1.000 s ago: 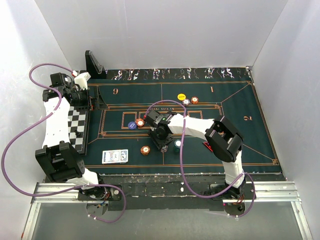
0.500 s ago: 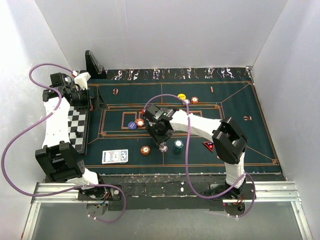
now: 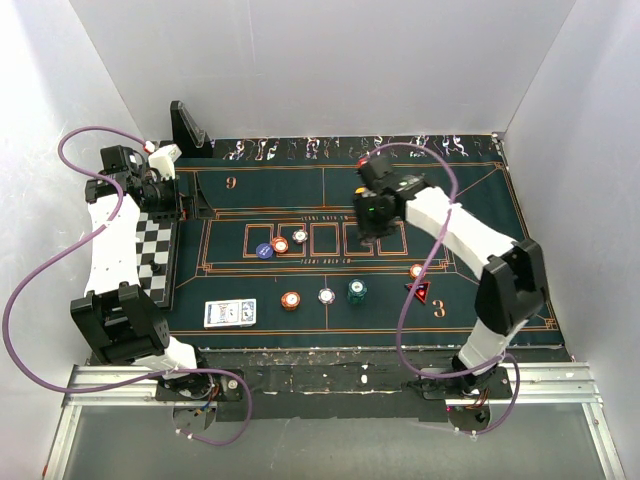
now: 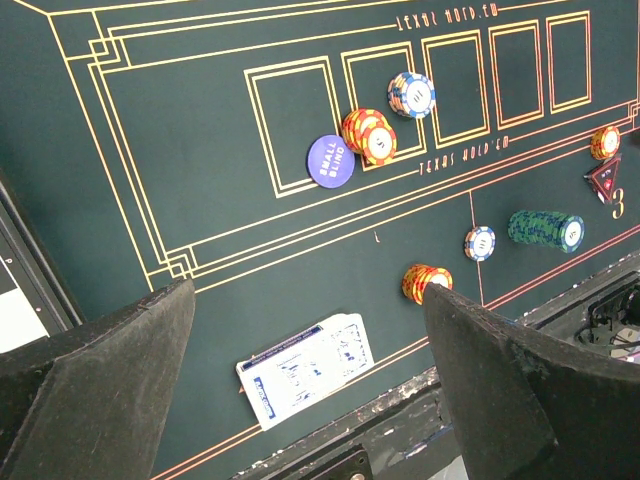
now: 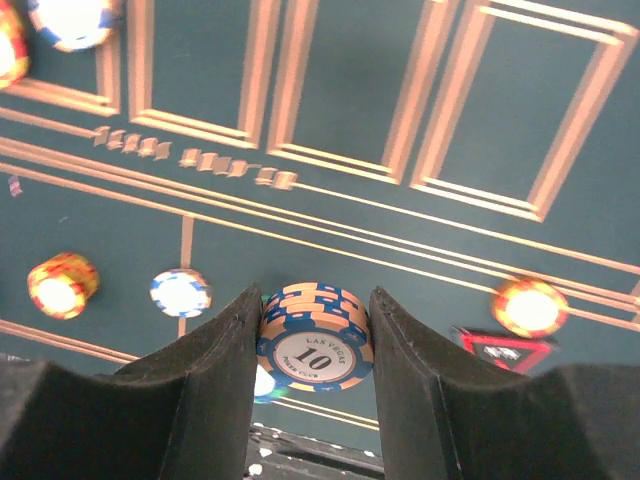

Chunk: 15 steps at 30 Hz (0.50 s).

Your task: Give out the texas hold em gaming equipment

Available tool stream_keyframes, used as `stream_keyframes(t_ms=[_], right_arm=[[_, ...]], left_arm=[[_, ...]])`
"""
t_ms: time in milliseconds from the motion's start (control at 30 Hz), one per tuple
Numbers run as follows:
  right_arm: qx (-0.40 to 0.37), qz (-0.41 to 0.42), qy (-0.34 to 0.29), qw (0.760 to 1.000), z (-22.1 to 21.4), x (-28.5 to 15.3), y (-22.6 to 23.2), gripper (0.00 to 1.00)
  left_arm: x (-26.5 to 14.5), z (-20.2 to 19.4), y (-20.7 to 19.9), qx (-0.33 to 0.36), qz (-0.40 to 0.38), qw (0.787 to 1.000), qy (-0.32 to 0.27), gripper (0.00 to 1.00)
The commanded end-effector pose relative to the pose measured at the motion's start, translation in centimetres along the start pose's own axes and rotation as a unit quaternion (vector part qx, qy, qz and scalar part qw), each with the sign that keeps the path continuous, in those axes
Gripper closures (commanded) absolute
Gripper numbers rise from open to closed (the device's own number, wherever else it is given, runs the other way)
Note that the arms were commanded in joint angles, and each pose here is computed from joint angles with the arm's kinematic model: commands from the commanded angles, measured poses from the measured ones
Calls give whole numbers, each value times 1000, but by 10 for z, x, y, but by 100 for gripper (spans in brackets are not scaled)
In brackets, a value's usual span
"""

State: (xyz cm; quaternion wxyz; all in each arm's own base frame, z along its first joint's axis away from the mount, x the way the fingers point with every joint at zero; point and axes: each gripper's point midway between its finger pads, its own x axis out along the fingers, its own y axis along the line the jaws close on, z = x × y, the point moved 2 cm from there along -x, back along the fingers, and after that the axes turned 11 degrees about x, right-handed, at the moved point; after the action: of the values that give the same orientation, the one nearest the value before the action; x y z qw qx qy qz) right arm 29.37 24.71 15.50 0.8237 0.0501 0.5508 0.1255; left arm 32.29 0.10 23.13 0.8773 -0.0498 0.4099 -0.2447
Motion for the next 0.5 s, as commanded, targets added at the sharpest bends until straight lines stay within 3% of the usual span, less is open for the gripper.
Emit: stream_keyframes(t_ms=[0, 233, 467], right_arm=[[96, -45, -21, 994, 1, -22, -63, 91], [244, -111, -39, 963, -15, -20, -151, 91], [322, -152, -28, 934, -27, -3, -192, 89]], left_arm=[[-19, 16, -7, 28, 11, 999, -33, 2], [-15, 14, -8, 23, 0, 999, -33, 2], [-13, 14, -8, 23, -4, 999, -33, 2]])
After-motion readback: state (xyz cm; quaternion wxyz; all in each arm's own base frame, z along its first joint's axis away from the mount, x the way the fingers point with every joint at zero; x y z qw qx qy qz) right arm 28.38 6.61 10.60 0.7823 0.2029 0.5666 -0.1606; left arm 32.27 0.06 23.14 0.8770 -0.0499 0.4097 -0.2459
